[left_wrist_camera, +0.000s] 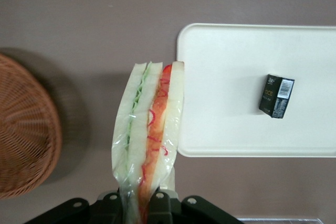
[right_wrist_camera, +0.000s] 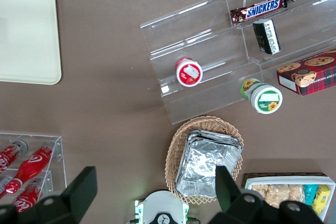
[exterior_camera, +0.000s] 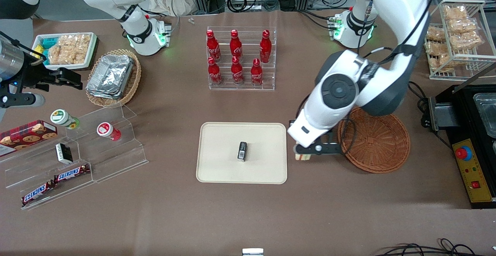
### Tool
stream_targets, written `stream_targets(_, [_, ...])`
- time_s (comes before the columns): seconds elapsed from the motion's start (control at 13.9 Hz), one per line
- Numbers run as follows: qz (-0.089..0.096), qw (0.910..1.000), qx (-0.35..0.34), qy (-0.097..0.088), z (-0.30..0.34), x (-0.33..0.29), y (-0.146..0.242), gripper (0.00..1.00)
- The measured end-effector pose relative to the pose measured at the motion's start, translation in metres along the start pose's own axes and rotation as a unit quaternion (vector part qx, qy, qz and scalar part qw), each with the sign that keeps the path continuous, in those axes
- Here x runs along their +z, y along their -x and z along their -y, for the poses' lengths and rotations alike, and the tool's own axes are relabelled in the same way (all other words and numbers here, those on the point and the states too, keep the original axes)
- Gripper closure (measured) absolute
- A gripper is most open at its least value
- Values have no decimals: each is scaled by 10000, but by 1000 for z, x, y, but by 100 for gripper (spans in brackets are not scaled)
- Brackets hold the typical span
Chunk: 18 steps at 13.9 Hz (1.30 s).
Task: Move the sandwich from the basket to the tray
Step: 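Carry the sandwich with the left gripper over to the cream tray, then lower the sandwich onto the tray beside the black item and open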
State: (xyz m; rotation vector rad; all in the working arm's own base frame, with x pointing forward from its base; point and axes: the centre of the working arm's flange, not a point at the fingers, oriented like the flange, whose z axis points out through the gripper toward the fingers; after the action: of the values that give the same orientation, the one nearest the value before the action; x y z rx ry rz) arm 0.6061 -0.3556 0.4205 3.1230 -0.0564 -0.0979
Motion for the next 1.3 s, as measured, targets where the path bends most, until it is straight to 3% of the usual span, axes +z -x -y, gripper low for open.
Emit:
stream_targets(0.14, [-117, 9997, 187, 95, -24, 35, -4, 84])
stream_targets(0.29, [-348, 9988, 326, 144, -34, 74, -17, 84])
stream_targets(0.5, [-479, 9976, 233, 435, -38, 132, -35, 84])
stream_targets(0.94, [-454, 9969, -405, 505, -68, 184, -37, 84])
stream_targets(1.3, [-215, 9985, -423, 260, -64, 185, -34, 84])
